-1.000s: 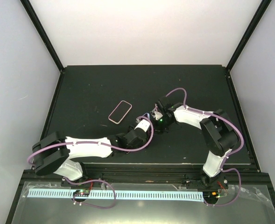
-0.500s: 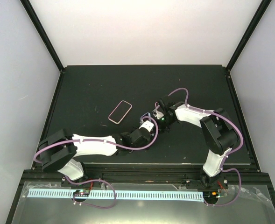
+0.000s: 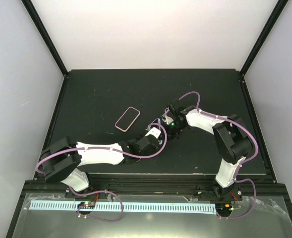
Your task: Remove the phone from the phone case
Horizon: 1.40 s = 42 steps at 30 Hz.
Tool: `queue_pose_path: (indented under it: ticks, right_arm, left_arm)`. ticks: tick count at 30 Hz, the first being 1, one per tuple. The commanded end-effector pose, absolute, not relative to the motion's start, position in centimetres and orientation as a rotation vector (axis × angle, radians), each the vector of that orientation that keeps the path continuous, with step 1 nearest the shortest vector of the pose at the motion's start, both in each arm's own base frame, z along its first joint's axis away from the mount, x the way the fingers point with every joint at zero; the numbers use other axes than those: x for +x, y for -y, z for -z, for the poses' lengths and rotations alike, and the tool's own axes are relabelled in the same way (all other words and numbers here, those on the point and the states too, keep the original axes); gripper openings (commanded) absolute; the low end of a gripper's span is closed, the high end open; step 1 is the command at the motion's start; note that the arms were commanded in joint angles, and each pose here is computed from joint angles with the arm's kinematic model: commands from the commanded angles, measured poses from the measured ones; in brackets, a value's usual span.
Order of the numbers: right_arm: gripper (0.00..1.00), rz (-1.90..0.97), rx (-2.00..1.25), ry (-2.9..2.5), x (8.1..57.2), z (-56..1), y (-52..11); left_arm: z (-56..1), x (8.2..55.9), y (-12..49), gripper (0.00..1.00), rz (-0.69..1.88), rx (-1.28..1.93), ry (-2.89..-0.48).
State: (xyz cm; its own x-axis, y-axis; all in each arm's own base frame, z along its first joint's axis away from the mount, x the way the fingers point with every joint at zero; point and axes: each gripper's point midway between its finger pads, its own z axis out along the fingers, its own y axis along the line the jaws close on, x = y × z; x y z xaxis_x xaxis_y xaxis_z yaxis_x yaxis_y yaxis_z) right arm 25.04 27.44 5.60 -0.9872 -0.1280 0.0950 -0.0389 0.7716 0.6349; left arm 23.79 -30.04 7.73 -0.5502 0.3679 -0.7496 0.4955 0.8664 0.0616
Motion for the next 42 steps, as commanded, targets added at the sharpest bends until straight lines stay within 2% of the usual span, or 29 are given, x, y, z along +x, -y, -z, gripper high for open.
queue_pose_path:
  ticks: [1, 8, 12, 17, 20, 25, 27, 35, 36, 37, 38, 42]
  right_arm:
    - [0.01, 1.066, 0.173, 2.805, 25.3, -6.6, -28.1]
    - [0.01, 1.144, 0.188, 2.696, 24.0, -6.5, -28.8]
    - [0.01, 1.189, 0.196, 2.657, 23.7, -6.9, -29.2]
    - [0.01, 1.236, 0.208, 2.623, 23.5, -7.5, -29.6]
    - [0.01, 1.237, 0.208, 2.623, 23.5, -7.6, -29.6]
    - [0.01, 1.255, 0.230, 2.624, 23.7, -8.0, -29.8]
    - [0.01, 1.281, 0.241, 2.615, 23.6, -8.5, -30.0]
    - [0.01, 1.280, 0.265, 2.647, 23.8, -8.7, -29.8]
    - [0.01, 1.271, 0.269, 2.659, 23.9, -8.7, -29.7]
    - [0.01, 1.273, 0.278, 2.665, 24.0, -8.7, -29.7]
    - [0.01, 1.276, 0.295, 2.673, 24.1, -8.7, -29.7]
    - [0.01, 1.228, 0.347, 2.774, 25.0, -8.4, -29.2]
  left_arm:
    - [-8.5, 25.1, 28.3, 0.68, 0.102, 0.586, -2.192]
    - [-9.5, 26.5, 26.4, 0.61, -0.061, 0.547, -2.142]
    - [-10.3, 27.6, 24.7, 0.57, -0.242, 0.489, -2.107]
    - [-10.7, 28.2, 25.2, 0.50, -0.256, 0.528, -2.055]
    - [-10.5, 28.5, 25.5, 0.42, -0.282, 0.551, -2.047]
    - [-9.5, 28.7, 26.7, 0.48, -0.284, 0.621, -2.056]
    - [-9.2, 28.8, 26.9, 0.46, -0.297, 0.638, -2.063]
    - [-10.6, 28.5, 26.6, 0.28, -0.253, 0.613, -2.036]
    - [-11.0, 28.5, 26.4, 0.22, -0.246, 0.602, -2.032]
    - [-11.5, 28.4, 26.1, 0.09, -0.240, 0.585, -2.029]
    - [-11.7, 28.3, 25.9, 0.03, -0.238, 0.577, -2.029]
    - [-12.3, 28.0, 24.9, 0.02, -0.226, 0.534, -2.047]
